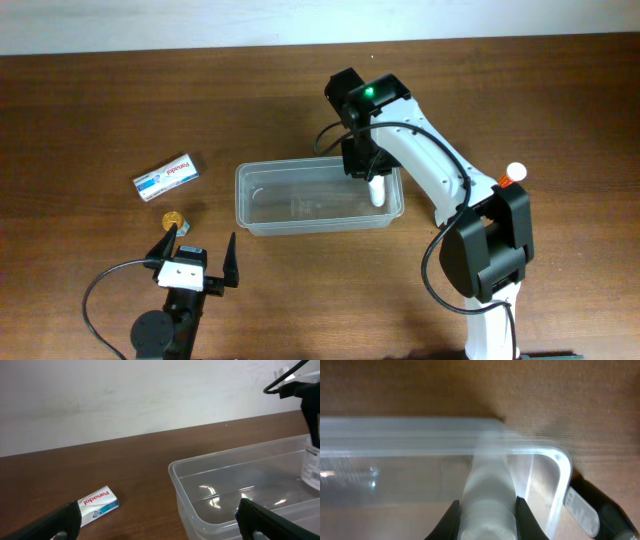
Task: Pack container
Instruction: 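Carry the pump bottle into the container's right end and release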
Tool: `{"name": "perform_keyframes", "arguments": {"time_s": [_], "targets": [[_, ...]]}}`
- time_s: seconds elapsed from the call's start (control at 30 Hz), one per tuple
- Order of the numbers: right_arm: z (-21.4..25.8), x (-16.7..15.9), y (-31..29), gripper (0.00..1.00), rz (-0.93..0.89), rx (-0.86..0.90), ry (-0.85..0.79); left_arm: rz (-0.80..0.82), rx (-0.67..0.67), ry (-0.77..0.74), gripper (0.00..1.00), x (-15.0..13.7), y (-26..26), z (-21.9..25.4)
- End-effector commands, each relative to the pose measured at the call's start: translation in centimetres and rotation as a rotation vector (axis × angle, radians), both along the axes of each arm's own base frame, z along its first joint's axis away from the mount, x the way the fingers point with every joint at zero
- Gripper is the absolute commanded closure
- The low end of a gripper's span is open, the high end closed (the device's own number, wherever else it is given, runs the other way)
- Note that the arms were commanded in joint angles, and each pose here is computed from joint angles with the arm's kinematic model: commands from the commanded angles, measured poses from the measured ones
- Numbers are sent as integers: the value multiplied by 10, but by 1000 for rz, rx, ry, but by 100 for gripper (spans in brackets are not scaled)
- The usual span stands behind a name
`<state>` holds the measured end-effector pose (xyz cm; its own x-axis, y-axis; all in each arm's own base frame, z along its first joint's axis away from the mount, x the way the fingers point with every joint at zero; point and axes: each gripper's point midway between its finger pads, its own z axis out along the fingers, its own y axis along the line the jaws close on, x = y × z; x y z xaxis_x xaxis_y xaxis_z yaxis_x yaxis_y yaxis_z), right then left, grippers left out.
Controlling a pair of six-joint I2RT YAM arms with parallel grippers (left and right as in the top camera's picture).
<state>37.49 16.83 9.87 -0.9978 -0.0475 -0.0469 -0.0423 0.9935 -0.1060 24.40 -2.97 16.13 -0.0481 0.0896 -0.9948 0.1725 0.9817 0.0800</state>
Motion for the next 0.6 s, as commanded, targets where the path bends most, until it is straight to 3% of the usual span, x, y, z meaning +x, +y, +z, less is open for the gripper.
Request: {"name": "perform_keyframes", "arguments": {"time_s": [0.0,0.4,0.57], "targets": [[11,5,-1,84,-21,-9,-66,9,16,-4,1,0,2,-1],[4,10,-1,84,-21,-12,-87,9,16,-4,1,0,2,-1],[4,10,-1,62,-21,-14,-89,9,16,-4,1,0,2,-1]]}}
